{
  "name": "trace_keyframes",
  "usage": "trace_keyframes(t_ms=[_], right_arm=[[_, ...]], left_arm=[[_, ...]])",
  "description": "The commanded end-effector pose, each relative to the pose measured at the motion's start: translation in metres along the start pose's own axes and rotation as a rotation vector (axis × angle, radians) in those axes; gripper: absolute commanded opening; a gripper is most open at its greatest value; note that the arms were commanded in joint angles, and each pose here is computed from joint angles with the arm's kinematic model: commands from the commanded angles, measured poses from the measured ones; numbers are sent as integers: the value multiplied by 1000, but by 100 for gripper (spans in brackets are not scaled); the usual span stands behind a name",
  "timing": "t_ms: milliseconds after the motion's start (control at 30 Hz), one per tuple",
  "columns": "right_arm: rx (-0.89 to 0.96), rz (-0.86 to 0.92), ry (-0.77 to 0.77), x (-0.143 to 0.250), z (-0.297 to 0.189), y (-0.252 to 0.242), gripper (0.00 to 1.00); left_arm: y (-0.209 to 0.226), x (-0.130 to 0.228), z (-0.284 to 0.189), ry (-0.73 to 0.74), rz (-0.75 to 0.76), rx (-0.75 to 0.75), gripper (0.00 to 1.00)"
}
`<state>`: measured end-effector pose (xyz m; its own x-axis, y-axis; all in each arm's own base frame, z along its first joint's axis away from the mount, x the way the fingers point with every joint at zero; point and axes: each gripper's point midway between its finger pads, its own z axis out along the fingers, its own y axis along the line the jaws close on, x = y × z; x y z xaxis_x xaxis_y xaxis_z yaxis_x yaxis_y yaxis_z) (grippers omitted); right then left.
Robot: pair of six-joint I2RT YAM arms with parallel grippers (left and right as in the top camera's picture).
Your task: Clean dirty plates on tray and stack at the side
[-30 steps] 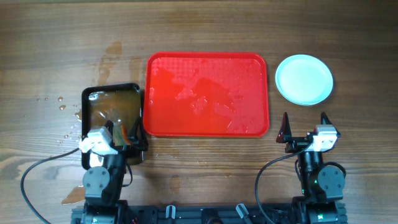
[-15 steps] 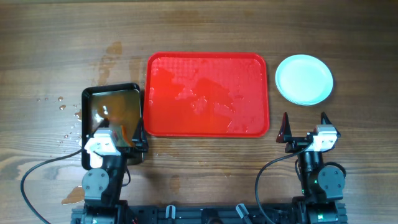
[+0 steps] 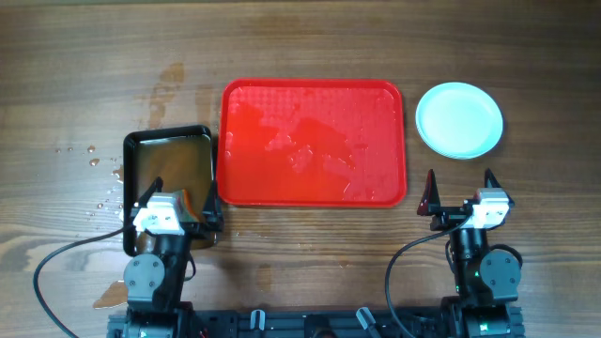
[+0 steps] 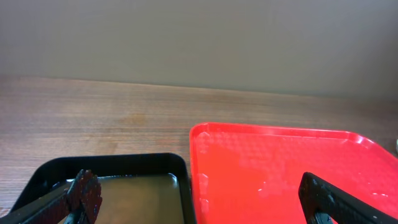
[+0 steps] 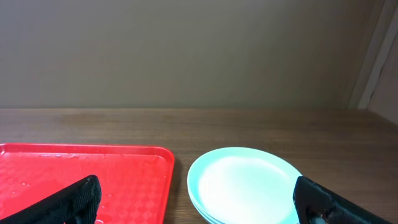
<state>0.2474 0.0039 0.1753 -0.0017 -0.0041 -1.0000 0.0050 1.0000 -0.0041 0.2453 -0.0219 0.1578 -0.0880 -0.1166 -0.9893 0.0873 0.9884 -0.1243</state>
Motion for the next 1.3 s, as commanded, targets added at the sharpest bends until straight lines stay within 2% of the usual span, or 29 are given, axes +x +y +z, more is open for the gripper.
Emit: trace_keyframes(t_ms=[0,1267], right_arm=[[-21,11,-7,-1,0,4,100],[-21,11,-7,-1,0,4,100]], left_arm=[[8,0,0,-6,22,-29,100],[13,0,0,-7,20,-51,100]])
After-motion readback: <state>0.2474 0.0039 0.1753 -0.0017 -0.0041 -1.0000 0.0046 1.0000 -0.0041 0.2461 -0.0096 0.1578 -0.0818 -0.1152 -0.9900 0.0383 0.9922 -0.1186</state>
